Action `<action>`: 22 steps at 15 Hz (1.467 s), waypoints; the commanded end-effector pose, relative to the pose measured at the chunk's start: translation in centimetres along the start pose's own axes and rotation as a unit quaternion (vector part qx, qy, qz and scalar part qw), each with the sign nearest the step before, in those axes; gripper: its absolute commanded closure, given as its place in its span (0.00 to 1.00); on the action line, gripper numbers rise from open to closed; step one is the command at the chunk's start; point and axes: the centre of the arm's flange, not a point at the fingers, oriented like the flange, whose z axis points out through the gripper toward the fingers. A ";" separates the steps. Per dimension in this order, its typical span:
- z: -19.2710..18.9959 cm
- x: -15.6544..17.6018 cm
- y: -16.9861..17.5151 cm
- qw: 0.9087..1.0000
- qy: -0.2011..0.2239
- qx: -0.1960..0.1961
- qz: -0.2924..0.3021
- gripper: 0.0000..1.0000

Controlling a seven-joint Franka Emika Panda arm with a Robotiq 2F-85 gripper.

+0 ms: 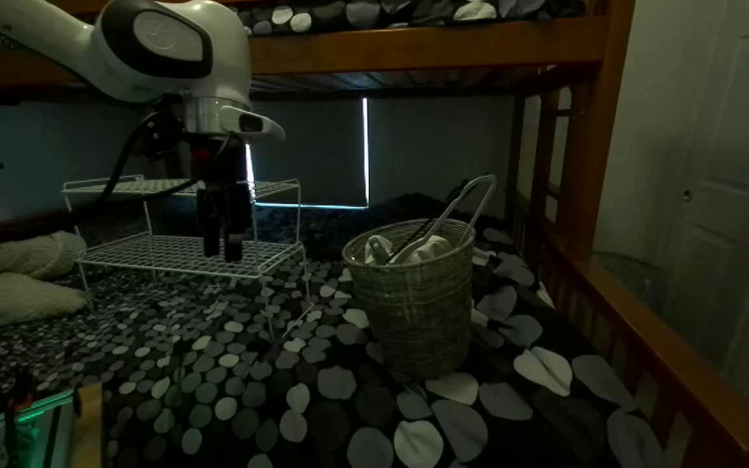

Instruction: Remove the lint roller from the basket and put it on the bottom rack

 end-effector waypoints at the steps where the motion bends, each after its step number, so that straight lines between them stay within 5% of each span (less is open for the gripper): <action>1: 0.0 0.0 0.0 1.000 0.000 0.000 0.000 0.00; 15: 0.1 0.0 0.0 1.000 -0.001 0.000 0.000 0.00; 17: 1.0 1.2 1.1 0.999 0.021 -0.010 0.044 0.00; 22: 0.5 6.3 7.1 0.980 0.102 -0.154 0.071 0.00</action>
